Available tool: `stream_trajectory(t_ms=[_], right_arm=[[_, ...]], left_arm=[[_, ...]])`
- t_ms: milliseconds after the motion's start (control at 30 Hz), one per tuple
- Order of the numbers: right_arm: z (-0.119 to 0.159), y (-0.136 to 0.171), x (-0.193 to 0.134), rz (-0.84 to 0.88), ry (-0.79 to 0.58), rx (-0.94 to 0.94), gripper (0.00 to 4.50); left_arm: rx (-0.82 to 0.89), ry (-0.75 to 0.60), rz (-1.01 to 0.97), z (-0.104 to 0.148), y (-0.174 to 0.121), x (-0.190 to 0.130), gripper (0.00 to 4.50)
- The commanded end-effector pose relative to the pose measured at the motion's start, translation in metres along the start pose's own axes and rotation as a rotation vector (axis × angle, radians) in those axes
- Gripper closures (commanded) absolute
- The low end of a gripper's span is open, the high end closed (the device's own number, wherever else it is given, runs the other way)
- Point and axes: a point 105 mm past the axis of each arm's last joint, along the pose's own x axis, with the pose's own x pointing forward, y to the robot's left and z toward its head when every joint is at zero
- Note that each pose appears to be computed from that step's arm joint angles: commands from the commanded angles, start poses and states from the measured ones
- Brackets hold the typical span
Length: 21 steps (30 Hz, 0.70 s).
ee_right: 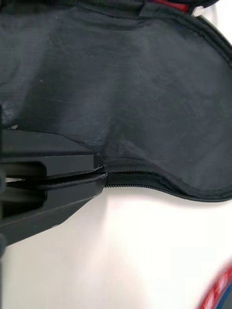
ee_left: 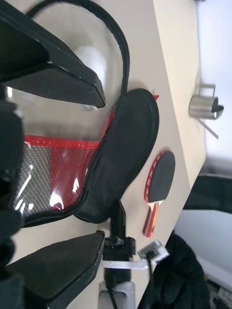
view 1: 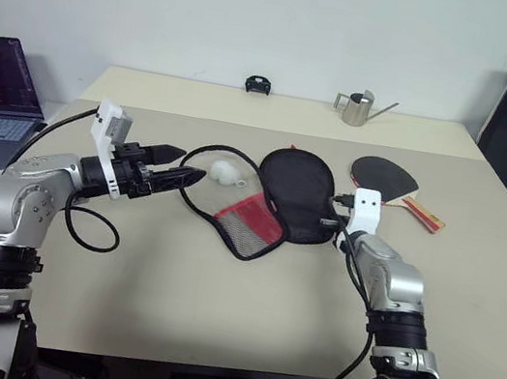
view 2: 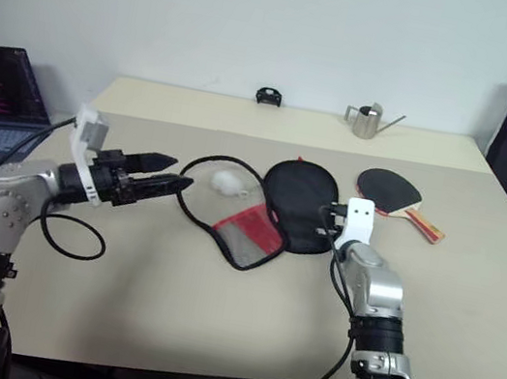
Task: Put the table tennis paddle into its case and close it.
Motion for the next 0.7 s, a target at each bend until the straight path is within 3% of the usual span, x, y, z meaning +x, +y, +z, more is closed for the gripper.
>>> stream_trajectory(t_ms=[33,433,700], right_arm=[[0.015,0.001,-0.019,-0.007,-0.041,0.019,4.44],[0.01,-0.011,-0.043,-0.044,-0.011,-0.002,4.44],[0.009,-0.019,-0.052,-0.052,-0.007,-0.01,4.44]], left_arm=[[0.052,-0.019,-0.063,0.015,-0.01,0.004,0.01],[0.07,0.098,-0.282,-0.004,-0.041,0.026,0.01],[0.081,0.102,-0.351,-0.004,-0.052,0.038,0.01]])
